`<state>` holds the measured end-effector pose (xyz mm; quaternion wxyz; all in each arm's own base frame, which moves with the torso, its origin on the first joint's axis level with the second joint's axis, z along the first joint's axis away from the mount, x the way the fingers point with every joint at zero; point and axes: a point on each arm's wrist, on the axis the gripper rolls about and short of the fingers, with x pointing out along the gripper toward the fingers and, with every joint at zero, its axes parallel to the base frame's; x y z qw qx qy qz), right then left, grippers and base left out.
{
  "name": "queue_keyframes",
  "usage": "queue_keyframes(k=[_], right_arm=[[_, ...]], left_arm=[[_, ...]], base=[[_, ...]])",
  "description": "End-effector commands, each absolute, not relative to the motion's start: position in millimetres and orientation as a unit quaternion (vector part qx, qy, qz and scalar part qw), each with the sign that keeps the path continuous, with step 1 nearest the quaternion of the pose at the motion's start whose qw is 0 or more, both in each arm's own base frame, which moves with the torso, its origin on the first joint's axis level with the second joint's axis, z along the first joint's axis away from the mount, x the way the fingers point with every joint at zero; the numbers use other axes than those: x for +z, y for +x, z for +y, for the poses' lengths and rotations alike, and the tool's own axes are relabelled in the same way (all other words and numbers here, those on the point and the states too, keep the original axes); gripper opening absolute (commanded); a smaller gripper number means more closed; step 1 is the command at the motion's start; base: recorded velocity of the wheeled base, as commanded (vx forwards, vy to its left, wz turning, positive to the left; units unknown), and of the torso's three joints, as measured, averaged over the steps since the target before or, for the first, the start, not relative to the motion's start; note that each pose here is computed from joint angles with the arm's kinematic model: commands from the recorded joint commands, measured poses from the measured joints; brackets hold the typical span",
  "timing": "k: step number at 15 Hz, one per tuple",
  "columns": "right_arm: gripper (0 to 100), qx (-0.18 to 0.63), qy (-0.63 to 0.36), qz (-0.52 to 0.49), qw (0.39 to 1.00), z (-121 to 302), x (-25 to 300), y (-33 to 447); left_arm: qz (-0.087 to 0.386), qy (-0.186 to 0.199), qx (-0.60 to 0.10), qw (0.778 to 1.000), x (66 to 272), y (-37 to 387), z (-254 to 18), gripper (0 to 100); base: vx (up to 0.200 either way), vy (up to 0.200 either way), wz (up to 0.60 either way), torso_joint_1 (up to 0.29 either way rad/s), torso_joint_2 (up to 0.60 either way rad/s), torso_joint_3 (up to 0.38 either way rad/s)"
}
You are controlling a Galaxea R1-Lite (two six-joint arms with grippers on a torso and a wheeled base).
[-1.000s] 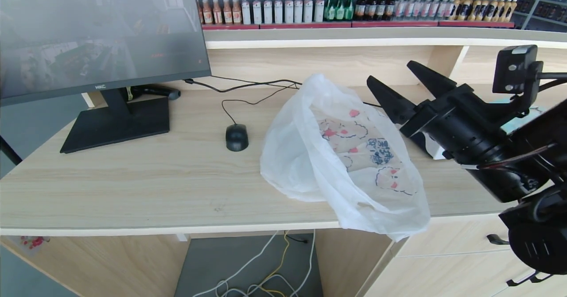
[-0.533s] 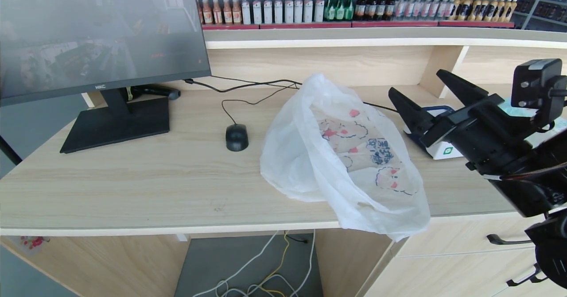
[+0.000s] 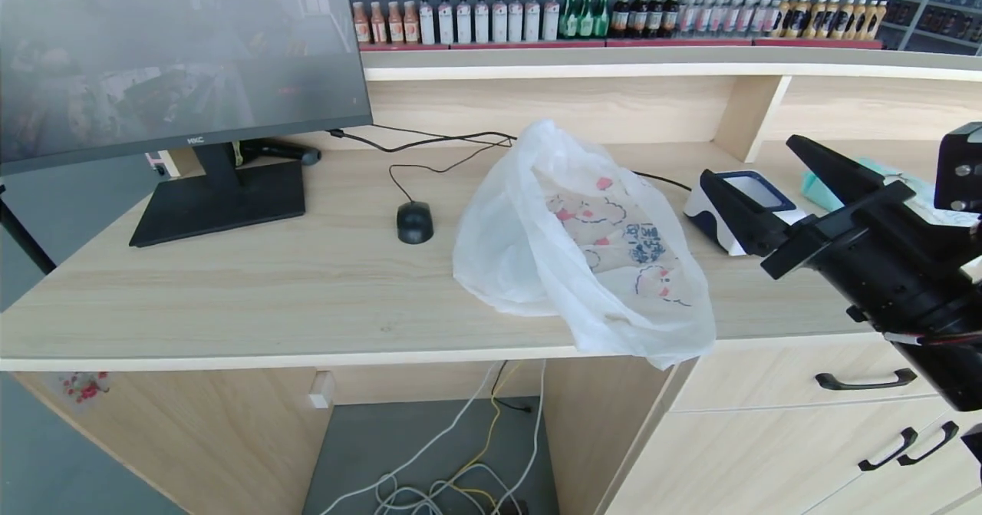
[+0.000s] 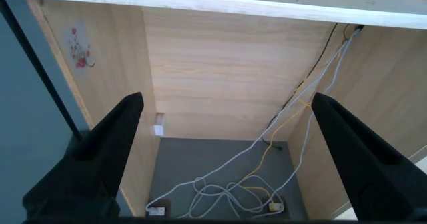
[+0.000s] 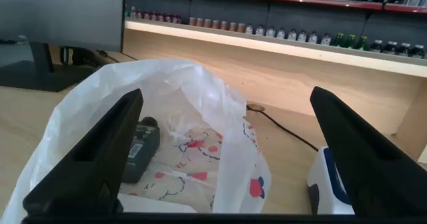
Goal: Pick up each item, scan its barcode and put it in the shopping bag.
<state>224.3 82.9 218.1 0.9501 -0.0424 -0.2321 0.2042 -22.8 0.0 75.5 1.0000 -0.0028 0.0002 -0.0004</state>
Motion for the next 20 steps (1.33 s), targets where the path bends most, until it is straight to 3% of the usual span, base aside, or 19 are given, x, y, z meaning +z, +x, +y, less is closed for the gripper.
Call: queue_keyframes(k=[1,13,20], right_arm=[[100,0.207,-0.041,-0.235,0.949,83.8,219.2,222.4],[100,0.213,-0.040,-0.240,0.946,75.7,219.8,191.9],[100,0.215,-0.041,-0.239,0.946,81.3,220.2,204.7]], left_arm=[[0.000,-0.002,-0.001,1.000,75.5,-22.8,0.0,100],[0.000,-0.005,0.000,1.000,75.5,-22.8,0.0,100],[0.000,-0.006,0.000,1.000,75.5,-22.8,0.0,100]], base=[[0.000,-0.200,0.00,0.036,0.01,-0.007],[0.000,-0.200,0.00,0.005,0.00,0.000],[0.000,-0.200,0.00,0.003,0.00,0.004]])
